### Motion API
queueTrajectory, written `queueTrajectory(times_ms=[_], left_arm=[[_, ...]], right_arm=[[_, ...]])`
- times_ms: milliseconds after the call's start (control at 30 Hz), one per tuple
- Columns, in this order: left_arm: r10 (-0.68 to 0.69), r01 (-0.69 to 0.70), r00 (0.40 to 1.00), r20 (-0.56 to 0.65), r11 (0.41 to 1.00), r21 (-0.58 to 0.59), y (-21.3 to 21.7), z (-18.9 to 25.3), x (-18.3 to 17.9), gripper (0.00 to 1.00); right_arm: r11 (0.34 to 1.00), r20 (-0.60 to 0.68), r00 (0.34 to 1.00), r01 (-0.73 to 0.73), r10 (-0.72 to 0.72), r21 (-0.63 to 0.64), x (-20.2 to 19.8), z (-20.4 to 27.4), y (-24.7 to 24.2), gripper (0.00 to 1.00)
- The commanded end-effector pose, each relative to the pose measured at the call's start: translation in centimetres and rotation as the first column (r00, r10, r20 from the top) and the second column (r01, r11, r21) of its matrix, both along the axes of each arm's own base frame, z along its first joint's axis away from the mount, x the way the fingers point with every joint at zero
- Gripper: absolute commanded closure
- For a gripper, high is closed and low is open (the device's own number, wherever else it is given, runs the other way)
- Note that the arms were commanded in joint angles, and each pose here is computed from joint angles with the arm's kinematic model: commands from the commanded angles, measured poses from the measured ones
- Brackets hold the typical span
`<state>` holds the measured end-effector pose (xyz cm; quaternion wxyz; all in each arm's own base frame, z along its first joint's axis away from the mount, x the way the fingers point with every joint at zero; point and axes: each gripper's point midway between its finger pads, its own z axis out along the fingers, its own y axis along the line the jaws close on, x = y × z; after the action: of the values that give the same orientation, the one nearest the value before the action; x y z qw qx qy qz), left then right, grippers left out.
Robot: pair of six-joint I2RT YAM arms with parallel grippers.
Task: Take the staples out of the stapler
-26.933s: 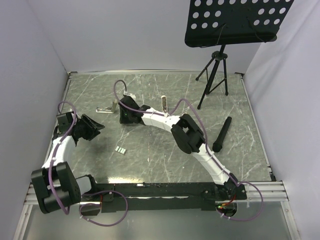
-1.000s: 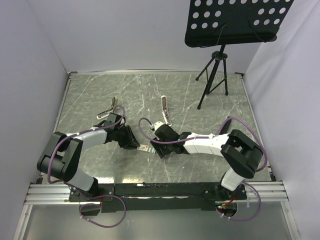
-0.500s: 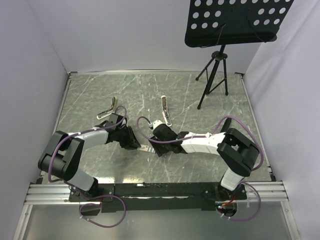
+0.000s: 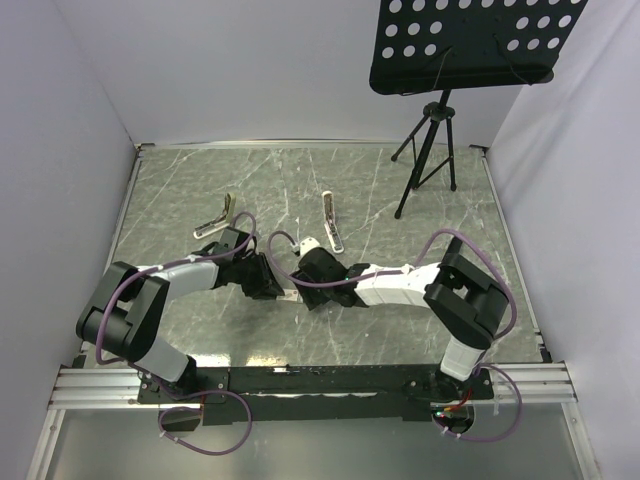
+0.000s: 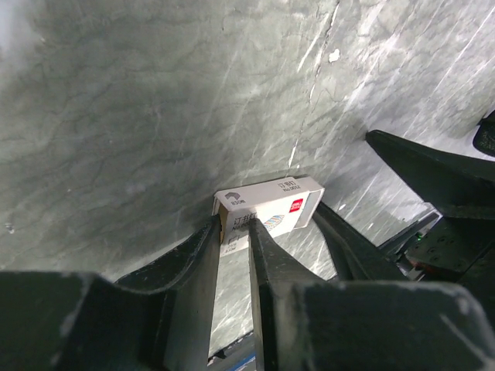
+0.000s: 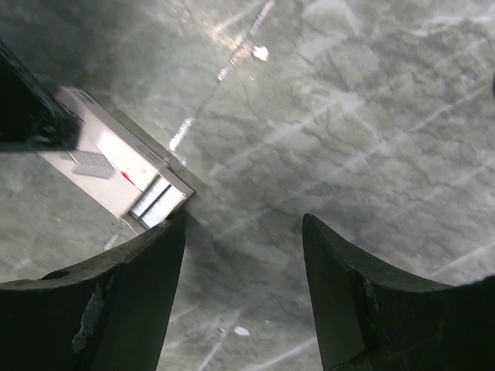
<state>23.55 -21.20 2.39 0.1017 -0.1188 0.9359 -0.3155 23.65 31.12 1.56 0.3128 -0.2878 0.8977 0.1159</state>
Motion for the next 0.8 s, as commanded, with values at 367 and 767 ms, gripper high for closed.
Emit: queueTrajectory(times_ms=[367, 767], left_arm=[[0.029, -0.028, 0.999, 0.014, 0.998, -0.058, -1.3, 0.7, -0.2, 0.69], [0.112, -0.113, 0.993, 0.027, 0.993, 0.020, 0.1, 1.6, 0.3, 0.62]], right_arm=[[0.997, -0.120, 0.993, 0.030, -0.021, 0.078, -2.1, -2.8, 3.3, 0.32], [0.980, -0.136, 0.973, 0.196, -0.189, 0.037, -0.8, -1.0, 0.5, 0.32]])
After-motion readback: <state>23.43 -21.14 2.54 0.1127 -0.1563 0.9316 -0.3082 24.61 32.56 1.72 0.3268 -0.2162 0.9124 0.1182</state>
